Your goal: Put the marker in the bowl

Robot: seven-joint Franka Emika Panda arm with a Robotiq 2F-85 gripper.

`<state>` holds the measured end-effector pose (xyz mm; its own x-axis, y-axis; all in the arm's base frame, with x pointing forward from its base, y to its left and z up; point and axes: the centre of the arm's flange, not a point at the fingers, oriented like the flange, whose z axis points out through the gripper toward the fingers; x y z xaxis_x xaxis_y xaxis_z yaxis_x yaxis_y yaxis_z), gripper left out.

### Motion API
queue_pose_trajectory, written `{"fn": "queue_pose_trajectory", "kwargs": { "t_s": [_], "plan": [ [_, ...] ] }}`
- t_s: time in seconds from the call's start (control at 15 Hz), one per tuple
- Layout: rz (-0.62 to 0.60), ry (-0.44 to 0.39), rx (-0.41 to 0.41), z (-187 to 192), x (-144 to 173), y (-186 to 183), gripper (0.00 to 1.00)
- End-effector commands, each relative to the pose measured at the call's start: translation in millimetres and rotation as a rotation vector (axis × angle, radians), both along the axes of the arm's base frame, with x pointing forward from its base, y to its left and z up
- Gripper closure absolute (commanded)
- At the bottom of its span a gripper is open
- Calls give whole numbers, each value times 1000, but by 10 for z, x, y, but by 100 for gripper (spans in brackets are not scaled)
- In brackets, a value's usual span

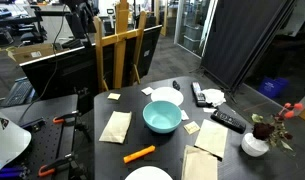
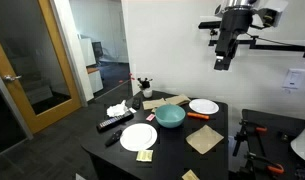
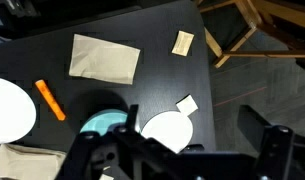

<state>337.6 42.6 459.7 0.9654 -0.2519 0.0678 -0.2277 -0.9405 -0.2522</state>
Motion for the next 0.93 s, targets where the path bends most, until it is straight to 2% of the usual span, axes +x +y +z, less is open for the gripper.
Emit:
{"fn": "queue_pose_trajectory", "kwargs": {
  "t_s": [0.0, 0.33, 0.87],
  "plan": [
    [0, 0, 0, 0, 0, 0, 0],
    [0, 0, 0, 0, 0, 0, 0],
    [-16, -77, -75, 9, 23, -595, 0]
  ]
}}
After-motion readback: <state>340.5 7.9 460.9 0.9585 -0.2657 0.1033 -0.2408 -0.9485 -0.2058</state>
